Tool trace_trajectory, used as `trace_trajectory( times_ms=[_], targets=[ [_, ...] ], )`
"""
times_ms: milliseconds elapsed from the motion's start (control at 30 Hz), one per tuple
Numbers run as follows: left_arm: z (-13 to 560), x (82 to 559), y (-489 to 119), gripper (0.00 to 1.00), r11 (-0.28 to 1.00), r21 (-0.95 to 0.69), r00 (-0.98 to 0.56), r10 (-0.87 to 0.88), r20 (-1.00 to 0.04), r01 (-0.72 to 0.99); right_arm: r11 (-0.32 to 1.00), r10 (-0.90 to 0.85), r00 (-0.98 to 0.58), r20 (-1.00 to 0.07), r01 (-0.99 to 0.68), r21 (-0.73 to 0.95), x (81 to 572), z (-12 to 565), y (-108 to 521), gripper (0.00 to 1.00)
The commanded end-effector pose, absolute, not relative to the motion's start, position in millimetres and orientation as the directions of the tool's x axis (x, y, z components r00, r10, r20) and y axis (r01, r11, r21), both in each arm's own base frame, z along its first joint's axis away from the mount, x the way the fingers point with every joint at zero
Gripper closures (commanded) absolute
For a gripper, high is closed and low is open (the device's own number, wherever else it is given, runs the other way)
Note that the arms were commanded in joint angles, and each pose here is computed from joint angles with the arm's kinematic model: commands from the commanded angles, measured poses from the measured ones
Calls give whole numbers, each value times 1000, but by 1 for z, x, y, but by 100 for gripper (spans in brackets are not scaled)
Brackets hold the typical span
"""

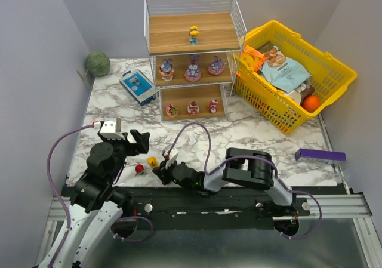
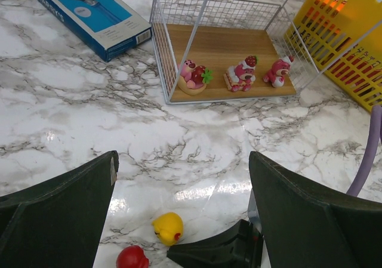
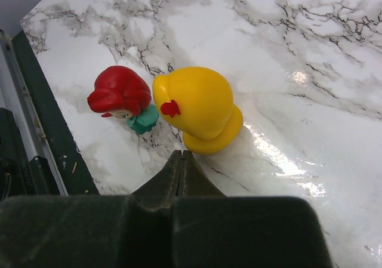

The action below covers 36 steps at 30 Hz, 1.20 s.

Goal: Place and organize the plastic toys onto the shelf

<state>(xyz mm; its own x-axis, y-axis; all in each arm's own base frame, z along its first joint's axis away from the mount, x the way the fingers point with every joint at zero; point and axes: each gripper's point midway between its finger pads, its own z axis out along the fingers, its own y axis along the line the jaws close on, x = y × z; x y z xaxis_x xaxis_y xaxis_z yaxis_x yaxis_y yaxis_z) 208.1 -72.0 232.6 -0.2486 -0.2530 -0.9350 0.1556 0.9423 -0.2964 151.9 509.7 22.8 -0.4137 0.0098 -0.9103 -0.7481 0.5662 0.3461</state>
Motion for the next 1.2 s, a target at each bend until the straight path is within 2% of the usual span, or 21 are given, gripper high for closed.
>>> trace_trajectory(
  times_ms=[0,300,700,967,1067,1167],
  targets=[
    [229,210,-70,1,946,-294,-253,-253,-934,139,610,-14,-449,-894,-712,348,160,-9,493,100],
    [230,210,-70,1,945,-294,-253,-253,-934,141,646,5,-435,-900,-686,335,179,-8,479,99],
    [228,210,-70,1,947,-292,-258,-251,-933,136,647,-13,-393,-919,-705,292,202,2,504,99],
    [230,211,-70,1,946,-294,-255,-252,-933,140,640,-26,-410,-912,-708,300,194,-7,488,99],
    [229,210,-71,1,945,-294,-256,-252,-933,143,634,-37,-400,-916,-718,288,187,-10,481,93],
    [230,210,-70,1,946,-293,-253,-251,-934,141,648,-62,-364,-929,-723,240,183,-13,478,78]
  ],
)
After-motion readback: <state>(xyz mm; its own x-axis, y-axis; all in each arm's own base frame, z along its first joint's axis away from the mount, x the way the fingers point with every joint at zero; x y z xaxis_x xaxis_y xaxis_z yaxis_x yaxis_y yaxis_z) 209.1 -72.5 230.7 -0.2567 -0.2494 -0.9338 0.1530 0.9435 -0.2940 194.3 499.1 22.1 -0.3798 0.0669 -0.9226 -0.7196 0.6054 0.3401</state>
